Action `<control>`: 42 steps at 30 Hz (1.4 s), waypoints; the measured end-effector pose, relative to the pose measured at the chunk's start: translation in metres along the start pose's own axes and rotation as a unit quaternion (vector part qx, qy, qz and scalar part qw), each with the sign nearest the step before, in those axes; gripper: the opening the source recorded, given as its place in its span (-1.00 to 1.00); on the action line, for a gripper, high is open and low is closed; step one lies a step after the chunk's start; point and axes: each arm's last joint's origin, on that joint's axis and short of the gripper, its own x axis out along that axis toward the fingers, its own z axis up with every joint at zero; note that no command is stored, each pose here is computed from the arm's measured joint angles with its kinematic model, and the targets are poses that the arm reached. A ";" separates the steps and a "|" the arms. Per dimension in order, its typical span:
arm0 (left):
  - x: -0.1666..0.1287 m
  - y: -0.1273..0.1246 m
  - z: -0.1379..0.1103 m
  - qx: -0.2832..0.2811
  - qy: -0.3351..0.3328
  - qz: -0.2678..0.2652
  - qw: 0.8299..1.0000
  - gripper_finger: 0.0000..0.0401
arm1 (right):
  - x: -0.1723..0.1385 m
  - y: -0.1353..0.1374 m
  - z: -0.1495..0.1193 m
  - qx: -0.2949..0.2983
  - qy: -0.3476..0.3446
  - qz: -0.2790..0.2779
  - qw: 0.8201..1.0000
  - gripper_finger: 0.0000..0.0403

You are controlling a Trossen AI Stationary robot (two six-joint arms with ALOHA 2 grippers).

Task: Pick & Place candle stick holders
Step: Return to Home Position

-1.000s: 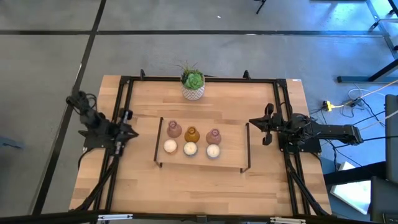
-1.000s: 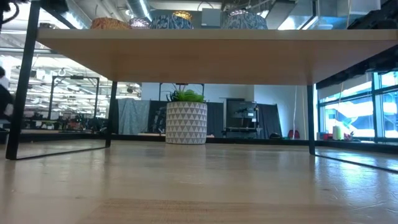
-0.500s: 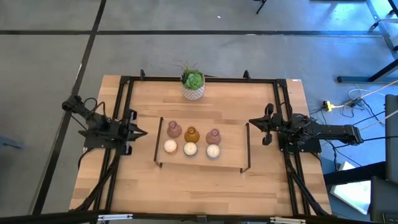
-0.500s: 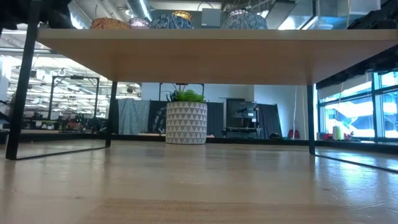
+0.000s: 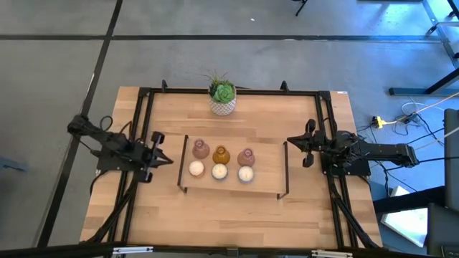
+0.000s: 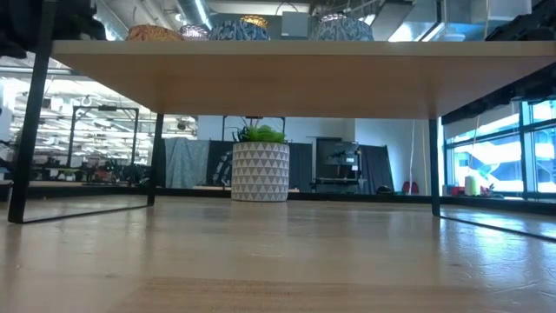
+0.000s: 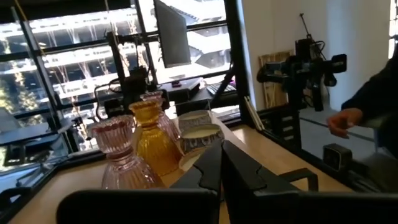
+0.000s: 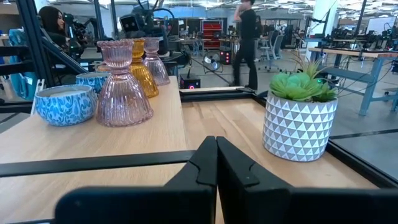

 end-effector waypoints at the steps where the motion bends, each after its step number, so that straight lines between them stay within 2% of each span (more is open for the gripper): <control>1: 0.000 0.000 -0.002 0.000 0.001 0.004 1.000 -0.99 | 0.000 0.000 0.000 0.000 0.000 0.000 1.000 -1.00; 8: 0.002 0.008 -0.016 0.006 0.023 0.097 0.995 -0.99 | 0.000 0.000 0.000 0.000 0.000 0.000 1.000 -1.00; 18: 0.003 0.017 -0.022 -0.013 0.038 0.098 0.994 -0.99 | 0.000 0.000 0.000 0.000 0.000 0.000 1.000 -1.00; 25: 0.002 0.024 -0.027 -0.029 0.056 0.116 0.991 -0.99 | 0.000 0.000 0.000 0.000 0.000 0.000 1.000 -1.00; 30: 0.001 0.029 -0.027 -0.028 0.059 0.156 0.986 -0.99 | 0.000 0.000 0.000 0.000 0.000 0.000 1.000 -1.00; 42: 0.001 0.030 -0.028 -0.047 0.059 0.166 0.983 -0.98 | 0.000 0.000 0.000 0.000 0.000 0.000 1.000 -1.00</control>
